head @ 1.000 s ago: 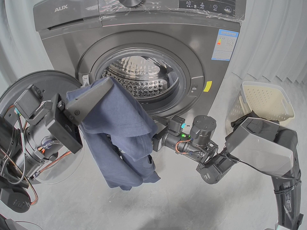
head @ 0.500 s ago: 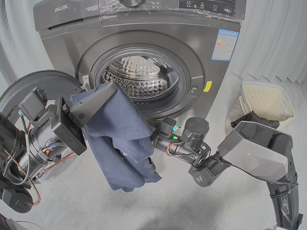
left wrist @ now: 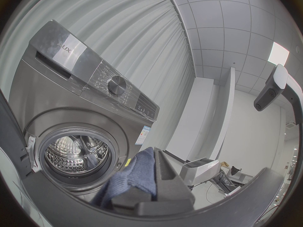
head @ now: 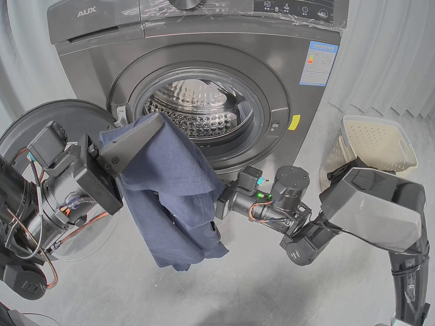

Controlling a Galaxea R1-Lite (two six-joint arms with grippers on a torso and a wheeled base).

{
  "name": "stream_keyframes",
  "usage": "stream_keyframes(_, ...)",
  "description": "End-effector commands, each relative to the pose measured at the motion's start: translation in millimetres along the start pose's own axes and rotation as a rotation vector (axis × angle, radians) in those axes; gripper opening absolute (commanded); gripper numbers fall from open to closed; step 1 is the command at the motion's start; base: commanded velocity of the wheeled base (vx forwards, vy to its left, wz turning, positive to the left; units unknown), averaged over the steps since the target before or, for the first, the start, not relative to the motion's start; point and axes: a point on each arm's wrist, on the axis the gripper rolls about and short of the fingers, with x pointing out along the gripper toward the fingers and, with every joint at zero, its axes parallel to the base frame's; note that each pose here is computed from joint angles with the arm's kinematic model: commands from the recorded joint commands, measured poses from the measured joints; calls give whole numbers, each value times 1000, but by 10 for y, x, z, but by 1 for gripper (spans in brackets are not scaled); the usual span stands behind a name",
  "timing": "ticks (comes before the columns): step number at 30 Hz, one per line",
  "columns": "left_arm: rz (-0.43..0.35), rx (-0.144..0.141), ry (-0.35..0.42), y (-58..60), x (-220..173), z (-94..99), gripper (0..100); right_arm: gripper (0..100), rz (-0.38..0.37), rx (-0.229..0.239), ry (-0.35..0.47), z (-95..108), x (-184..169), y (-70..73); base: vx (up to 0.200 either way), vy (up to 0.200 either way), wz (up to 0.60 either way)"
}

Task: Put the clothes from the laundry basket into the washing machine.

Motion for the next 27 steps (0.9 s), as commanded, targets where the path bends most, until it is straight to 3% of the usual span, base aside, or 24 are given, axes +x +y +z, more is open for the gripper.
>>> stream_keyframes(1,14,4,-5,28,0,11,0,0,-45,-3,4,345,-344,-45,0,0,0)
stream_keyframes(3,19,9,-5,43,-5,15,0,0,-53,0,14,397,-437,-37,0,0,0)
stream_keyframes(9,37,6,-10,71,-14,27,0,0,-68,27,97,578,-1003,175,0,0,0)
stream_keyframes(16,60,5,5,102,-50,3,0,0,-63,38,127,687,-1322,337,0,0,0)
stream_keyframes(20,87,-17,61,93,-138,-117,0,0,-43,31,105,864,-1519,479,0,0,0)
stream_keyframes(27,120,-65,161,174,-165,-382,0,0,-34,22,72,995,-1635,547,0,0,0)
